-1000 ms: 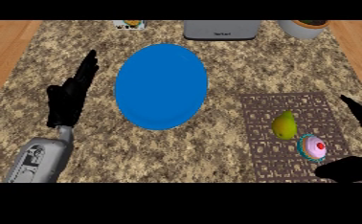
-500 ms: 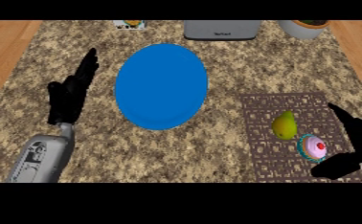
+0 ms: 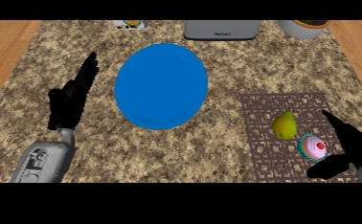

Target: Pick the cupcake from the placemat and place it in the plate

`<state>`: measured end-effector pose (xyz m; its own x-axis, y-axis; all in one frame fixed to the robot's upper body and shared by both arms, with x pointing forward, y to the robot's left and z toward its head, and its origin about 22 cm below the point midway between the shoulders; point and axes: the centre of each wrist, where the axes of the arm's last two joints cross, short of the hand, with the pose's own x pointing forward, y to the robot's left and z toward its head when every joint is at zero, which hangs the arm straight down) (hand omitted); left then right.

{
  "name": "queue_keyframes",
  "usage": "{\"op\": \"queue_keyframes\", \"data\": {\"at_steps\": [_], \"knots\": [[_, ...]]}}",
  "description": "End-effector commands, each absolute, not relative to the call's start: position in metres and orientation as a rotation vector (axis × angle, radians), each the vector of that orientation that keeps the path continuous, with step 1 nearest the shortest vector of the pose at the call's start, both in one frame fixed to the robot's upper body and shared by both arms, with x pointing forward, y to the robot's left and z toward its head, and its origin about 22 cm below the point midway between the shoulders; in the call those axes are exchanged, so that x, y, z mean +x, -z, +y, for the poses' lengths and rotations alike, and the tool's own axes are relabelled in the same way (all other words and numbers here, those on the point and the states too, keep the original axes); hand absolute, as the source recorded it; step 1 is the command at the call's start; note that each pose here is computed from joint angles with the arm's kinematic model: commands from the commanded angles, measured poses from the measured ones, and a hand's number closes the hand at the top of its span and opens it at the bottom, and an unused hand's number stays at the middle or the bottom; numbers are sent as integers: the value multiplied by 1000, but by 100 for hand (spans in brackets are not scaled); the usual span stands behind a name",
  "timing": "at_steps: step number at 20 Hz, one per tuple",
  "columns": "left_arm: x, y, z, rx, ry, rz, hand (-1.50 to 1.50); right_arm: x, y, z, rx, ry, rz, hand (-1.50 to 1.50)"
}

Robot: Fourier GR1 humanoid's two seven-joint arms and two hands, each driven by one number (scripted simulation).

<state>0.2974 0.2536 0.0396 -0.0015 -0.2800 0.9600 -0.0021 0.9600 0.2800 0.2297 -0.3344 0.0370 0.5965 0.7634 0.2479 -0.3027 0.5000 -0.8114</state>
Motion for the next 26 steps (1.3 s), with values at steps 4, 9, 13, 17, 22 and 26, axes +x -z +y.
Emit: {"op": "queue_keyframes", "data": {"at_steps": [4, 9, 13, 17, 22, 26], "knots": [[281, -31, 250, 210, 224, -1543, 0, 228, -16, -336, -822, -717, -688, 150], [283, -55, 244, 215, 220, -1563, 0, 237, -2, -339, -900, -720, -708, 150], [302, -31, 269, 224, 217, -1558, 0, 239, -12, -348, -919, -722, -742, 150], [293, -45, 260, 201, 209, -1551, 0, 217, -9, -331, -966, -702, -808, 150], [300, -29, 266, 224, 210, -1544, 0, 205, -16, -203, -1016, -724, -840, 150], [307, -47, 268, 225, 208, -1564, 0, 190, -25, -188, -1156, -697, -1016, 150]]}}
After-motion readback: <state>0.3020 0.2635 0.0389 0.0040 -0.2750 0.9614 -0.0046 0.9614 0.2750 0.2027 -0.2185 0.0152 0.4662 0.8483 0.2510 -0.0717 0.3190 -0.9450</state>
